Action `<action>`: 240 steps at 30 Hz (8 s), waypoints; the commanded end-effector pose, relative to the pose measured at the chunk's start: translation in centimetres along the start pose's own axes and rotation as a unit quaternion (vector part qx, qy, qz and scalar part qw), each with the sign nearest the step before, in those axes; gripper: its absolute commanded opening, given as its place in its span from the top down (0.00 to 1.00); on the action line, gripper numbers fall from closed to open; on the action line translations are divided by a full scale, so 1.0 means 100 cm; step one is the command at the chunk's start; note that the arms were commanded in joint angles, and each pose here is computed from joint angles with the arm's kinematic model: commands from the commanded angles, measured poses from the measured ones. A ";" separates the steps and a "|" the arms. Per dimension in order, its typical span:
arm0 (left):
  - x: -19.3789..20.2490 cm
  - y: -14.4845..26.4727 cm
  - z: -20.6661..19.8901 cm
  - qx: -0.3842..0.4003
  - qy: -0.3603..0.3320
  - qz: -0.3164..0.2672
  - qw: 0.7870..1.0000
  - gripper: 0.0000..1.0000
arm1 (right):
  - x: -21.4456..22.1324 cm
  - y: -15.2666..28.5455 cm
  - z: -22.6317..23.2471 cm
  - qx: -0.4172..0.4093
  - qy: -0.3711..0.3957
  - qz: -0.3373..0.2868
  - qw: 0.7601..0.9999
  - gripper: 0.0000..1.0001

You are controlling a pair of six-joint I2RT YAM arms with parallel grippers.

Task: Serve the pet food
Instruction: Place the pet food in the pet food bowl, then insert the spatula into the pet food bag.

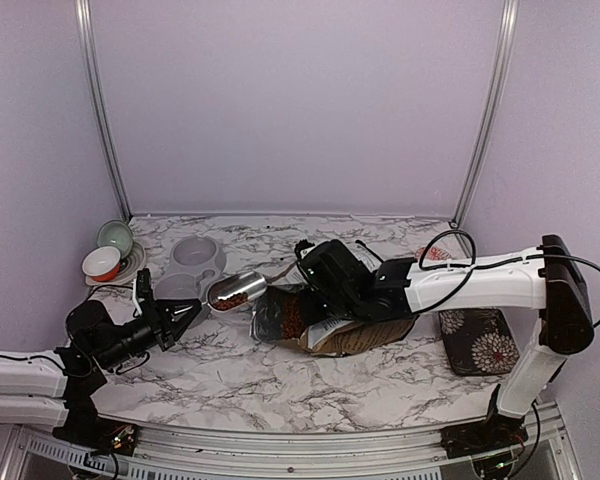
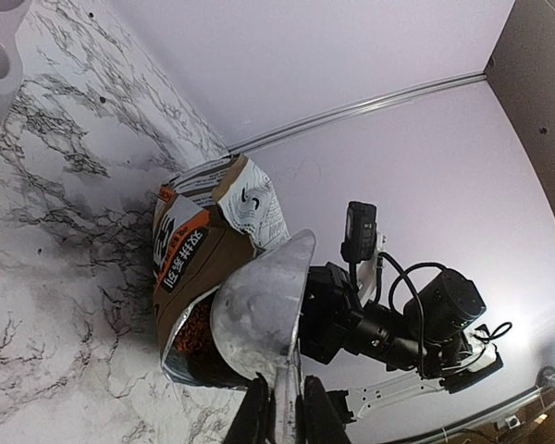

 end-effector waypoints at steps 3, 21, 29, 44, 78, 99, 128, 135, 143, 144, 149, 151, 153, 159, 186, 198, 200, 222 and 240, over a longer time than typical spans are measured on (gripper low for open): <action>-0.014 0.010 0.008 -0.045 -0.030 -0.022 0.998 1.00 | -0.028 0.013 -0.021 0.034 -0.025 -0.053 0.998 1.00; -0.061 0.024 0.020 -0.098 -0.048 -0.095 0.989 1.00 | -0.023 0.016 -0.027 0.040 -0.022 -0.052 0.998 1.00; -0.084 0.030 0.034 -0.130 -0.036 -0.133 0.982 1.00 | -0.023 0.017 -0.027 0.041 -0.021 -0.052 0.998 1.00; -0.132 0.034 0.043 -0.164 -0.072 -0.175 0.968 1.00 | -0.022 0.016 -0.028 0.044 -0.018 -0.048 0.998 1.00; -0.188 0.015 0.088 -0.250 -0.121 -0.191 0.942 1.00 | -0.017 0.016 -0.032 0.051 -0.021 -0.046 0.997 1.00; -0.207 -0.002 0.117 -0.317 -0.174 -0.174 0.916 1.00 | -0.020 0.014 -0.030 0.052 -0.012 -0.046 0.998 1.00; -0.195 -0.029 0.111 -0.437 -0.276 -0.106 0.849 1.00 | -0.014 0.020 -0.037 0.052 -0.020 -0.047 0.997 1.00; -0.196 -0.036 0.101 -0.467 -0.317 -0.095 0.820 1.00 | -0.013 0.023 -0.038 0.051 -0.024 -0.048 0.997 1.00; -0.197 -0.034 0.094 -0.518 -0.349 -0.079 0.777 1.00 | -0.014 0.024 -0.037 0.047 -0.026 -0.048 0.997 1.00; -0.197 -0.033 0.093 -0.523 -0.352 -0.079 0.772 1.00 | -0.015 0.024 -0.036 0.046 -0.025 -0.048 0.997 1.00; -0.196 -0.032 0.087 -0.519 -0.352 -0.075 0.775 1.00 | -0.018 0.026 -0.034 0.041 -0.028 -0.051 0.997 1.00; -0.195 -0.033 0.084 -0.509 -0.349 -0.072 0.784 1.00 | -0.019 0.027 -0.034 0.039 -0.030 -0.051 0.997 1.00; -0.193 -0.032 0.078 -0.498 -0.341 -0.069 0.794 1.00 | -0.020 0.027 -0.033 0.037 -0.030 -0.051 0.998 1.00; -0.177 -0.025 0.045 -0.423 -0.318 -0.053 0.847 1.00 | -0.027 0.030 -0.029 0.032 -0.030 -0.054 0.998 1.00; -0.046 0.027 -0.061 -0.016 -0.266 0.161 0.950 1.00 | -0.053 0.033 -0.015 0.028 -0.012 -0.063 0.998 1.00; -0.020 0.007 -0.054 -0.003 -0.163 0.156 0.974 1.00 | -0.054 0.038 -0.017 0.032 -0.019 -0.067 0.997 1.00; -0.017 0.006 -0.052 -0.007 -0.150 0.145 0.978 1.00 | -0.052 0.035 -0.017 0.033 -0.022 -0.064 0.997 1.00; 0.009 -0.032 -0.007 -0.094 -0.095 0.108 0.985 1.00 | -0.063 0.000 0.013 0.008 -0.004 -0.053 0.999 1.00; 0.020 -0.083 0.020 -0.161 -0.092 0.055 0.981 1.00 | -0.047 -0.009 0.006 0.028 0.003 -0.032 0.999 1.00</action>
Point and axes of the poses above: each gripper's point midway between its finger pads, its own y axis back along the fingers, its own z axis along the line the jaws close on, x = y × z, the point moved 4 cm from there along y, back along the fingers, and after that the axes turned 8 degrees about -y, right-handed, at the moved point
